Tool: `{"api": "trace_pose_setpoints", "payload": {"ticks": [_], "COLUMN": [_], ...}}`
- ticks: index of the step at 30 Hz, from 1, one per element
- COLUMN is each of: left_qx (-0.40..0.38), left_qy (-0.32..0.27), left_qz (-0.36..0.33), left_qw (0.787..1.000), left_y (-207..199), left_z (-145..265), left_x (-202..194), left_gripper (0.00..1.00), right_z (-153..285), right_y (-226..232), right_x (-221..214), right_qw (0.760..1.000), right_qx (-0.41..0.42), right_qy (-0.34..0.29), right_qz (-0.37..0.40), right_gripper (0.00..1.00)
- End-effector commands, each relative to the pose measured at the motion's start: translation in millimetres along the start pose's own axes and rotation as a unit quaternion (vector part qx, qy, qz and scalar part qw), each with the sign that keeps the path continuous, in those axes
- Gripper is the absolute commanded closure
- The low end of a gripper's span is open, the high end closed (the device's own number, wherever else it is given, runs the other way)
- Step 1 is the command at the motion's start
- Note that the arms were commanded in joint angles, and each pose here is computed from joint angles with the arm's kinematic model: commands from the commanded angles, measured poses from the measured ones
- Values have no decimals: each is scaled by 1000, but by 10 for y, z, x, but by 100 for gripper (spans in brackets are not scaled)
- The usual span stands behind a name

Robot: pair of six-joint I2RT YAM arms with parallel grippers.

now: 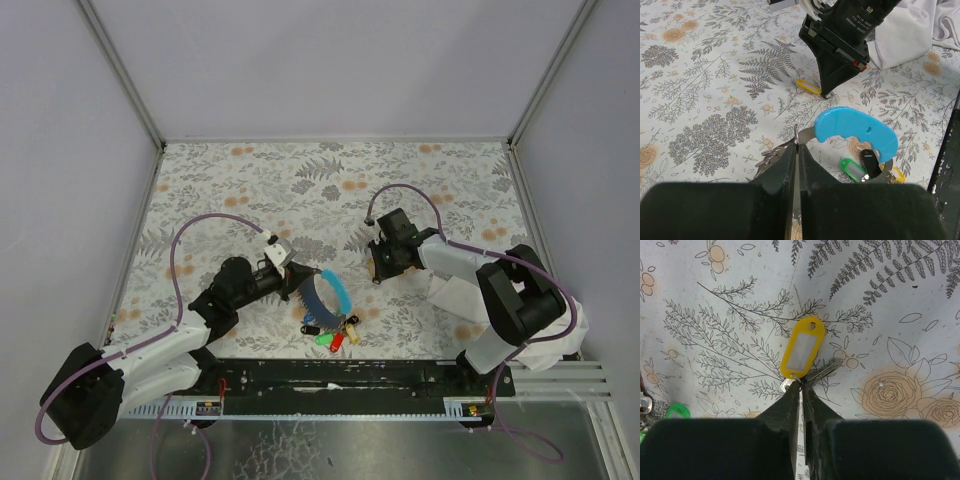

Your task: Put the keys on the keyring

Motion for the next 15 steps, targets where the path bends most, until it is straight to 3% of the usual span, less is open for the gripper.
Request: {"api": "trace_pose_setpoints", "payload": {"ticks": [1,6,15], "left_qx": [-12,-10,-1], "left_qy": [-36,-36,-41], "left_qz": [-13,-13,-14], "left_qw": [999,999,999], "left_y": [-27,-25,-14], "left_z": [-37,-35,-6], "left_x": [173,182,197], "left_gripper": [100,100,100], "right_z": [93,280,402], "right_y": [43,86,123], "right_x": [166,271,374], "right_qw": [1000,997,977], "right_qx": [12,19,42], "right_qy": [-29,-72,-208], "right_qz": [6,11,23], "right_gripper": [90,100,100]}}
Point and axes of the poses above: each gripper's point midway between its finger pads, its own z axis back along the fingers, its own y axis along the line the jaws close on, x = y × z, the point moved 6 cm from there along z, back along the fingers
